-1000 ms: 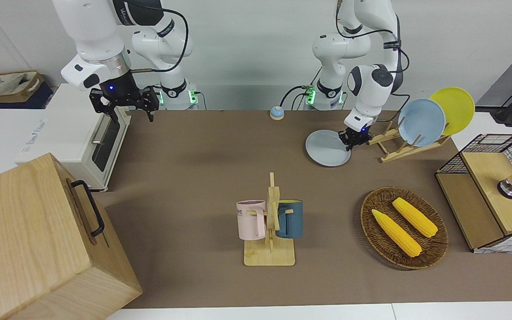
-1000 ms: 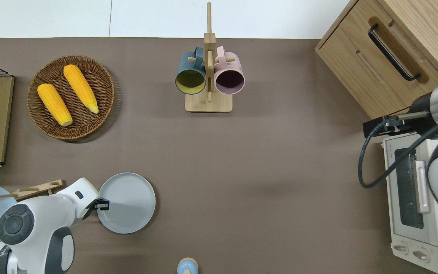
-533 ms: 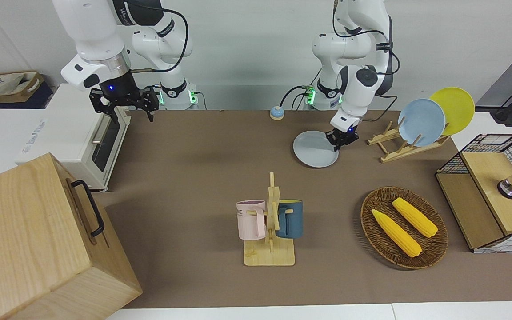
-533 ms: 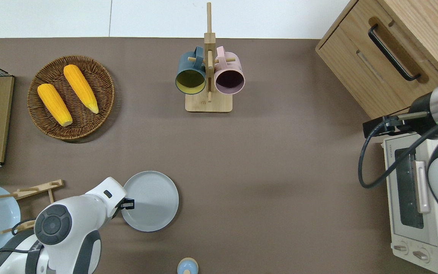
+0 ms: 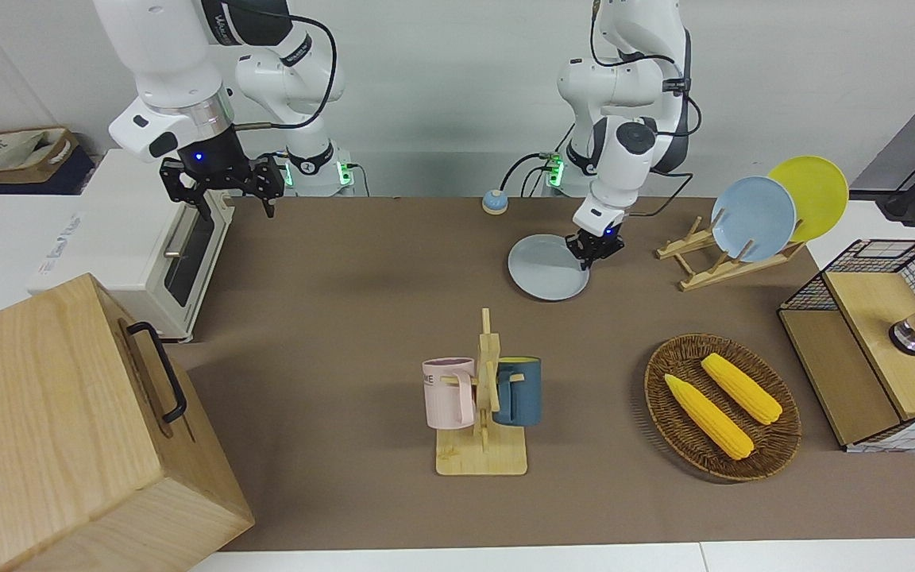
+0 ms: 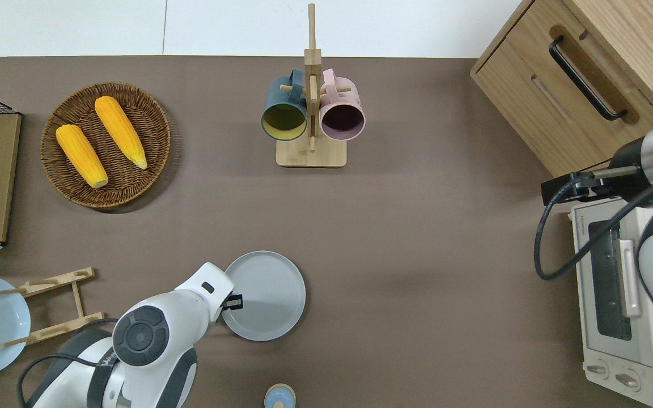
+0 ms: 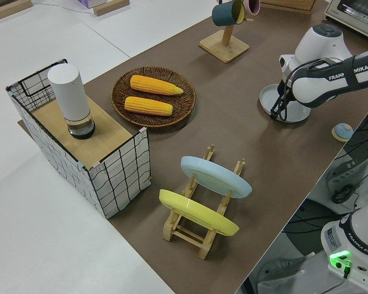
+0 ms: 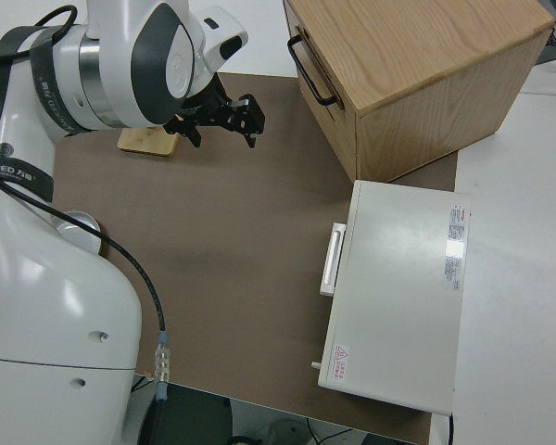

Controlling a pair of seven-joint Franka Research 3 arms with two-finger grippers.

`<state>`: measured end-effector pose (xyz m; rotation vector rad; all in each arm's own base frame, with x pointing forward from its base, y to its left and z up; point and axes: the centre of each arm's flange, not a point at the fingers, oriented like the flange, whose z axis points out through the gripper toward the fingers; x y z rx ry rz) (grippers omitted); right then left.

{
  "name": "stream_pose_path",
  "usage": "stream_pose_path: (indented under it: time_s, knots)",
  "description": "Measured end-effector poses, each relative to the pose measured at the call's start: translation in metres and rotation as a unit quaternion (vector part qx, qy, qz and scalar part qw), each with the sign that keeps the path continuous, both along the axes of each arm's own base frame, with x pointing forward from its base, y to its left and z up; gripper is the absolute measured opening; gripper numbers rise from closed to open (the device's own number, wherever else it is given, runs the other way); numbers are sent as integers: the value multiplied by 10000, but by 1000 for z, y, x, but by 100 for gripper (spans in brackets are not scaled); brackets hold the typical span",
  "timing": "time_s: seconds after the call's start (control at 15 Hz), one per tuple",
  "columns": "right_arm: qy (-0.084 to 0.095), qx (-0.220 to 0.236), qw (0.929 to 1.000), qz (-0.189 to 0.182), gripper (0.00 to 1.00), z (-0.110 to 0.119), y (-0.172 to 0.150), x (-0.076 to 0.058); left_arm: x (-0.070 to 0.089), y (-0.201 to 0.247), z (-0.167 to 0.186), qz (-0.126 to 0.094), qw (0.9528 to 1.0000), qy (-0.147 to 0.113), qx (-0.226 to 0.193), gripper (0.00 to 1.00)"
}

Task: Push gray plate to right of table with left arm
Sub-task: 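Push the gray plate across the table with the left gripper toward the toaster oven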

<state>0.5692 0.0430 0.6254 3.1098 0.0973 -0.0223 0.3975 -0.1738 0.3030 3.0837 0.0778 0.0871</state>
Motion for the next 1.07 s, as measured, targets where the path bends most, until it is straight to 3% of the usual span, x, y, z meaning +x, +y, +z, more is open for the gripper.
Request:
stream_pose_path:
  time_s: [1.07]
  knots:
    - [0,0,10000,0,99,0,0,0,-5,-145,0,675,9971,54,-344,1]
